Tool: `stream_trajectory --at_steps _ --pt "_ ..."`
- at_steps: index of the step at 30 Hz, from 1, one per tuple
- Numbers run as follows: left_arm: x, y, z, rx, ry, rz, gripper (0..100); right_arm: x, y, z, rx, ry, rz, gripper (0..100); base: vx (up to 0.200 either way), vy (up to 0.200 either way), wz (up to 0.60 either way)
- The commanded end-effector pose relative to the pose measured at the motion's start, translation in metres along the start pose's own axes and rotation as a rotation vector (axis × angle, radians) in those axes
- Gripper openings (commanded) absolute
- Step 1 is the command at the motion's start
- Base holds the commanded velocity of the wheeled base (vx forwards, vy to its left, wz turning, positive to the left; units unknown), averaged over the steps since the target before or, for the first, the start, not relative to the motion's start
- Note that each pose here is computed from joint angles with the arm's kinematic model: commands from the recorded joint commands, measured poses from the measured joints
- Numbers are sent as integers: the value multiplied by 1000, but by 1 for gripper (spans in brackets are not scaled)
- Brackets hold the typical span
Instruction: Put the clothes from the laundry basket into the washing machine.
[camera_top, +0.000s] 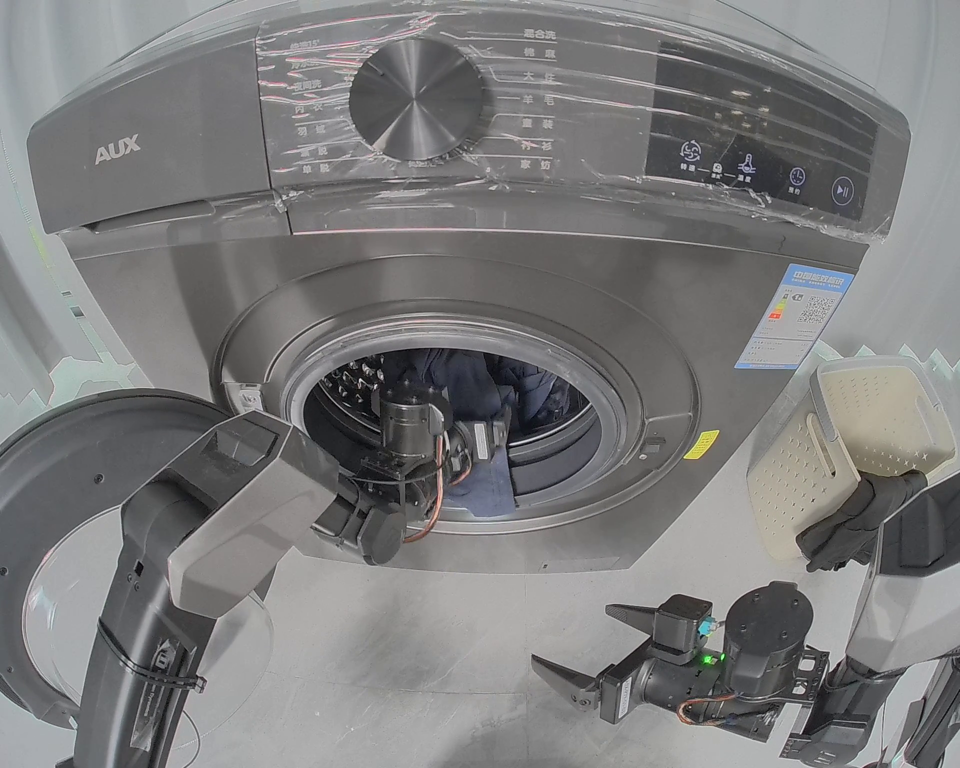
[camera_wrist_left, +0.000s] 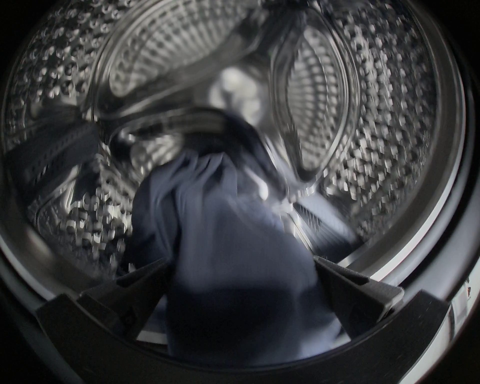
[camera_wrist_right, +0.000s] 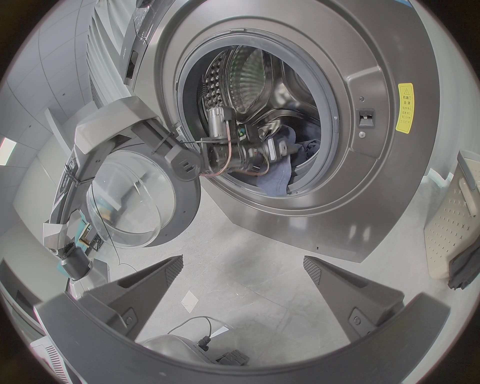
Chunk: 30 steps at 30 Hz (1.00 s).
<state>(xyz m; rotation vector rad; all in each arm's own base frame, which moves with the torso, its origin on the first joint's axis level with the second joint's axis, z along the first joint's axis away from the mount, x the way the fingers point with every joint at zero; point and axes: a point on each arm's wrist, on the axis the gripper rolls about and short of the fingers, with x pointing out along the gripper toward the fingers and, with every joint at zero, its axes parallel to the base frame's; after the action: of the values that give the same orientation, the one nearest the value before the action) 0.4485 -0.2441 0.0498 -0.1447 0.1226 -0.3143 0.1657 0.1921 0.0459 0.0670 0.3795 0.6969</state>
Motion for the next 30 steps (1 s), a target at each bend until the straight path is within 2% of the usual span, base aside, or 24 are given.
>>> stream_trajectory --at_steps 1,7,9,12,13,18,21,22,23,24,26,30 --pt "-47 -19 -1 35 197 -59 100 1 1 -1 -2 5 3 100 0 0 0" --pt "-45 -20 -13 58 225 -63 100 1 1 -1 -2 5 3 100 0 0 0" --pt "-42 -18 -26 65 246 -63 100 1 1 -1 -2 5 3 100 0 0 0" --pt "-40 -14 -34 81 265 -56 100 1 1 -1 -2 5 3 100 0 0 0" --pt "-40 -13 -35 85 269 -55 0 1 1 -1 -2 5 3 100 0 0 0" --pt "-38 -13 -31 82 255 -52 0 1 1 -2 -2 8 2 100 0 0 0" --pt "-35 -14 -24 71 220 -47 0 1 1 -2 -2 7 2 100 0 0 0" --pt "-28 -17 -9 54 155 -41 0 1 1 -2 -2 7 2 100 0 0 0" --pt "-27 -18 -7 51 144 -38 0 1 1 -2 -2 7 2 100 0 0 0" --pt "-19 -18 9 18 60 -15 0 1 1 -2 -2 7 2 100 0 0 0" --pt "-9 -18 20 -24 -24 -4 0 1 1 -1 -2 5 3 100 0 0 0" --pt "7 -13 31 -55 -147 11 0 1 1 -1 -2 5 3 100 0 0 0"
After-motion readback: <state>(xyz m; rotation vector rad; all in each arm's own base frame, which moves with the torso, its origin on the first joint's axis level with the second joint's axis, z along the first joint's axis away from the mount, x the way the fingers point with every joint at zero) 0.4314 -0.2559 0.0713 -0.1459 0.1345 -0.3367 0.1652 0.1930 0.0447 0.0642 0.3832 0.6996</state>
